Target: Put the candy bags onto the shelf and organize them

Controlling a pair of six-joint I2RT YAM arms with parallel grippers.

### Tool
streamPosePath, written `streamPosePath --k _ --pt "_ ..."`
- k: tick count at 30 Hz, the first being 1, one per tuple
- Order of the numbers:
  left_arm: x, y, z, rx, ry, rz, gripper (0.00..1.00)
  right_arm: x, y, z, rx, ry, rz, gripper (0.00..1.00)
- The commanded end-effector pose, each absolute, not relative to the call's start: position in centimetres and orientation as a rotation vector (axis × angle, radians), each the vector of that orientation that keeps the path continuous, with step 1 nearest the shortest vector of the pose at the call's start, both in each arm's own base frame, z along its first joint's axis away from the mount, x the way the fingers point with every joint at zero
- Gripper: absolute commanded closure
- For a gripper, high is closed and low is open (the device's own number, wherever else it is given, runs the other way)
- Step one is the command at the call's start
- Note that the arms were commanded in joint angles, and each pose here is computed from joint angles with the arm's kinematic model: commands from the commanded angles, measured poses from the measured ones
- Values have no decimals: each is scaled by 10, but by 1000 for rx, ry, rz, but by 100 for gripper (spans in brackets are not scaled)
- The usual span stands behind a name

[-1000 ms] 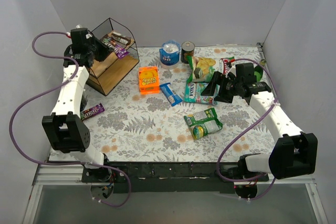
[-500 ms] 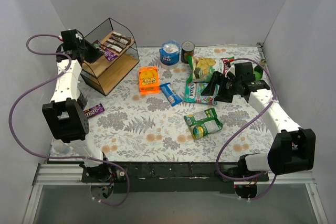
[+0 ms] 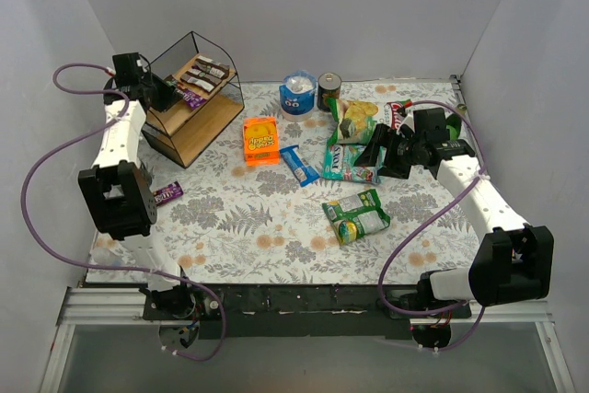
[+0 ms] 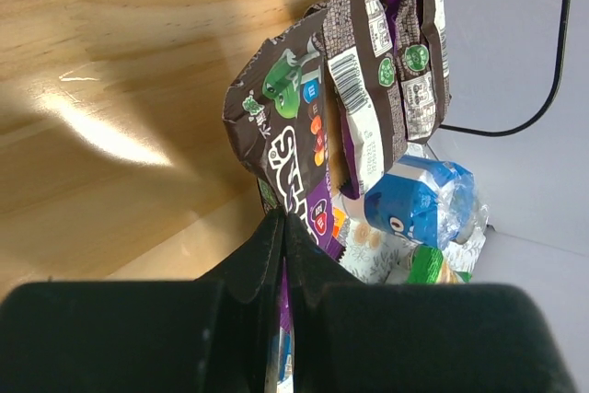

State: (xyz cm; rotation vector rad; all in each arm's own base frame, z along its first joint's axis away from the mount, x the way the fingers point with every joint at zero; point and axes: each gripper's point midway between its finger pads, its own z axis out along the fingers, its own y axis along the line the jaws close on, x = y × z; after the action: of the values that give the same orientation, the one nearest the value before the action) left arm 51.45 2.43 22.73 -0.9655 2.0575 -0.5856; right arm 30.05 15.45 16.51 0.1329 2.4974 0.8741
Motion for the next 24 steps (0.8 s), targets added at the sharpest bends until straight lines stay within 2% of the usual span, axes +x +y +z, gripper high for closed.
streamPosePath --k 1,18,20,24 --pt "527 30 244 -967 1994 -581 100 309 156 183 98 2437 885 10" --pt "553 38 230 -1008 1993 -565 99 311 151 180 116 2438 876 10" --pt "552 37 231 -1008 1992 -566 94 311 150 179 123 2441 875 10" --pt "550 38 232 -1018 1986 -556 71 312 150 179 124 2440 881 10"
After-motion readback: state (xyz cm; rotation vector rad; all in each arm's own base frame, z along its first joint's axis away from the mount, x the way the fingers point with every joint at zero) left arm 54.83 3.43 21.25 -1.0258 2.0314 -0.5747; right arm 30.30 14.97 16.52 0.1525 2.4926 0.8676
